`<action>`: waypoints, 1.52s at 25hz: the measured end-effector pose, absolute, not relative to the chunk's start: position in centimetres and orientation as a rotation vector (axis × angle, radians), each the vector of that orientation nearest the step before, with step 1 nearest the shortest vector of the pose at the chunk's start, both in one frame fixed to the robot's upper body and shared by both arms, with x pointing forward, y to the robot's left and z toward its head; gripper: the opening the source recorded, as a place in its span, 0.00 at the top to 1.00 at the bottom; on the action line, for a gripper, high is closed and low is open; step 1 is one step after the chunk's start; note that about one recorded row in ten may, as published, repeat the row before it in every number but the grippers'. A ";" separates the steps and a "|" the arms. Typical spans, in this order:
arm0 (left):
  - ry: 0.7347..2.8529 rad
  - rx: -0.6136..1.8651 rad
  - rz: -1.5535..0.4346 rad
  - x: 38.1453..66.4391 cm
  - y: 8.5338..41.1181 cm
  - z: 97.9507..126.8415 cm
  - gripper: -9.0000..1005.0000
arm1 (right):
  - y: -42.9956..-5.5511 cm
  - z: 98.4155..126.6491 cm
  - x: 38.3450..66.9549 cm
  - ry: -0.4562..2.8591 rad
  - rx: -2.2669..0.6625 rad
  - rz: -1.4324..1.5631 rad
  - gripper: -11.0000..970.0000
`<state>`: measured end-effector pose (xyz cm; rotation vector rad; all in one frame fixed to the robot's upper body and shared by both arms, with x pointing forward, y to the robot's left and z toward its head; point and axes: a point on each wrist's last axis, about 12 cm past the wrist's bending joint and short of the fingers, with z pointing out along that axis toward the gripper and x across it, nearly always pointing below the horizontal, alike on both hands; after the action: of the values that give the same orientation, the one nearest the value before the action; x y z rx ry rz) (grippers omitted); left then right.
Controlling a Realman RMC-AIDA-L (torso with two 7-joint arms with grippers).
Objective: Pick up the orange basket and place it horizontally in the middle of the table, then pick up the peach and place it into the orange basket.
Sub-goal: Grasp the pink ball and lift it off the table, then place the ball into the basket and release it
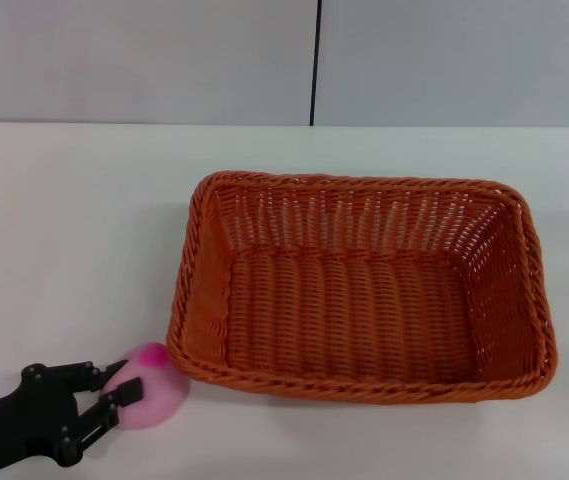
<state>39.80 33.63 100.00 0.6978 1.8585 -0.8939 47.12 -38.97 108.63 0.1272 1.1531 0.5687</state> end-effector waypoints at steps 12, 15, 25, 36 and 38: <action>1.781 0.608 -0.864 39.7 35.0 101.2 0.83 | -39.2 108.5 46.8 1.153 0.138 0.561 0.50; 1.760 0.546 -0.815 39.8 35.6 101.5 0.85 | -39.2 108.5 46.8 1.155 0.140 0.559 0.50; 1.489 0.250 -0.782 43.1 34.1 103.6 0.92 | -39.2 108.0 46.4 1.158 0.170 0.560 0.50; 1.347 0.563 -1.160 48.6 24.9 105.9 0.94 | -39.0 107.8 46.4 1.165 0.179 0.570 0.50; 1.353 0.579 -1.181 48.9 23.9 105.8 0.89 | -38.9 107.6 46.2 1.170 0.189 0.573 0.50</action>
<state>48.86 23.88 105.80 0.5794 1.3526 -1.1805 46.21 -38.91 107.55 0.1895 1.1696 0.5735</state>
